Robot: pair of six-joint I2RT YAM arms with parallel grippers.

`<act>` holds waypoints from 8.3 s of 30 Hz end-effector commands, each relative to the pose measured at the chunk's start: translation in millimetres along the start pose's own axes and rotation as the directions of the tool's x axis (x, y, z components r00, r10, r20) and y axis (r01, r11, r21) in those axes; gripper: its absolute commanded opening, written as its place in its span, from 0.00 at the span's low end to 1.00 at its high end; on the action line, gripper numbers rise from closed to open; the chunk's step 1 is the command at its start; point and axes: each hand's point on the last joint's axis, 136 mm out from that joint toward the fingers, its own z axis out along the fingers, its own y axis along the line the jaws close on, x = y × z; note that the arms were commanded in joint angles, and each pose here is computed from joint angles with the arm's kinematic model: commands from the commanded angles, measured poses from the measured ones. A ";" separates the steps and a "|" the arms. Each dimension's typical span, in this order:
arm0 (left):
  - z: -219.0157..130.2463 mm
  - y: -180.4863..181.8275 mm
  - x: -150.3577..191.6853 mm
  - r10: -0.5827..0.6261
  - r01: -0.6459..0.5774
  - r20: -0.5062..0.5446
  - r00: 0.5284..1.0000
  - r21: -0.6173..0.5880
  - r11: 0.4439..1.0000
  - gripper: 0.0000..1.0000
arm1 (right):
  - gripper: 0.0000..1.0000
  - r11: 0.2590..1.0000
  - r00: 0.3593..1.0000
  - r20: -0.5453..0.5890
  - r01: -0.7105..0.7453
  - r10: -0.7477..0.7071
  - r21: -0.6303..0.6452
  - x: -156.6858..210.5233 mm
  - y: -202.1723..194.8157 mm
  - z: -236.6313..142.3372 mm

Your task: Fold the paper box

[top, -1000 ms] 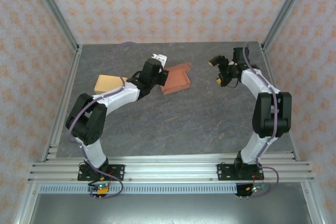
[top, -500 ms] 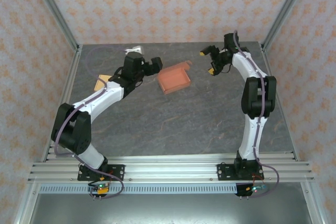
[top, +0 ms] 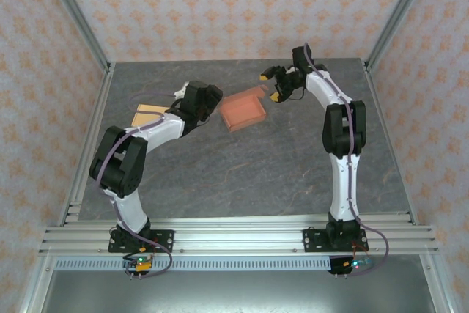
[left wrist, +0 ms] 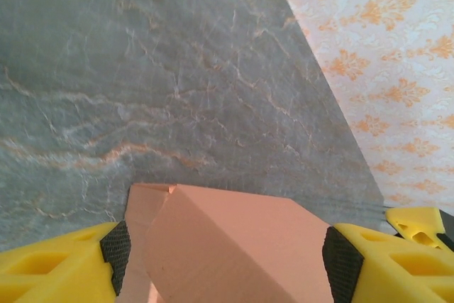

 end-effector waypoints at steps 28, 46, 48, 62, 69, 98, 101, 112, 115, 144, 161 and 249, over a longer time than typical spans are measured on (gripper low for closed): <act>19.9 -41.1 36.0 -0.258 0.275 -0.131 0.957 0.132 0.952 0.53 | 0.54 0.992 0.993 -0.083 -0.094 0.087 -0.085 45.6 18.0 7.0; 30.5 -13.9 69.5 -0.209 0.224 -0.169 0.963 0.070 0.972 0.35 | 0.47 0.996 0.994 -0.065 -0.087 0.087 0.002 54.9 -21.1 8.4; 33.1 -11.7 78.8 -0.208 0.224 -0.188 0.960 0.067 0.972 0.32 | 0.47 0.996 0.994 -0.062 -0.084 0.084 0.011 56.0 -24.2 8.3; 44.3 17.0 107.8 -0.175 0.184 -0.251 0.952 0.014 0.983 0.22 | 0.45 0.996 0.995 -0.061 -0.080 0.083 0.036 59.3 -33.9 7.6; 44.8 34.5 118.1 -0.156 0.163 -0.272 0.950 0.005 0.987 0.21 | 0.44 0.995 0.994 -0.063 -0.083 0.087 0.053 60.7 -39.7 8.4; 22.8 30.3 92.4 0.330 -0.342 -0.256 0.908 -0.003 0.940 0.31 | 0.69 0.953 0.992 0.075 0.070 -0.097 0.295 63.1 -80.1 -90.1; 18.6 29.0 86.9 0.374 -0.389 -0.247 0.894 -0.013 0.921 0.32 | 0.68 0.936 0.974 0.110 0.156 -0.199 0.316 54.1 -77.6 -97.7; 13.9 19.6 80.5 0.480 -0.492 -0.258 0.839 0.020 0.870 0.33 | 0.58 0.637 0.737 -0.050 0.614 -0.674 0.467 45.4 -51.1 -55.0; 13.4 25.2 75.7 0.478 -0.493 -0.249 0.842 0.003 0.870 0.33 | 0.59 0.562 0.698 -0.080 0.633 -0.711 0.532 30.1 -58.6 -44.7; 44.1 75.8 86.6 0.447 -0.482 -0.348 0.824 -0.014 0.876 0.26 | 0.65 0.750 0.790 0.048 0.558 -0.611 0.354 60.4 -53.3 -57.7; 46.3 102.9 90.5 0.405 -0.425 -0.485 0.775 0.073 0.902 0.18 | 0.88 0.795 0.789 0.118 0.607 -0.604 0.009 73.1 -52.0 -43.9; -90.3 45.8 137.6 0.883 -0.841 0.057 -0.466 0.281 -0.462 0.34 | 0.73 0.966 0.939 -0.226 -0.248 0.260 0.078 164.5 -72.8 -87.8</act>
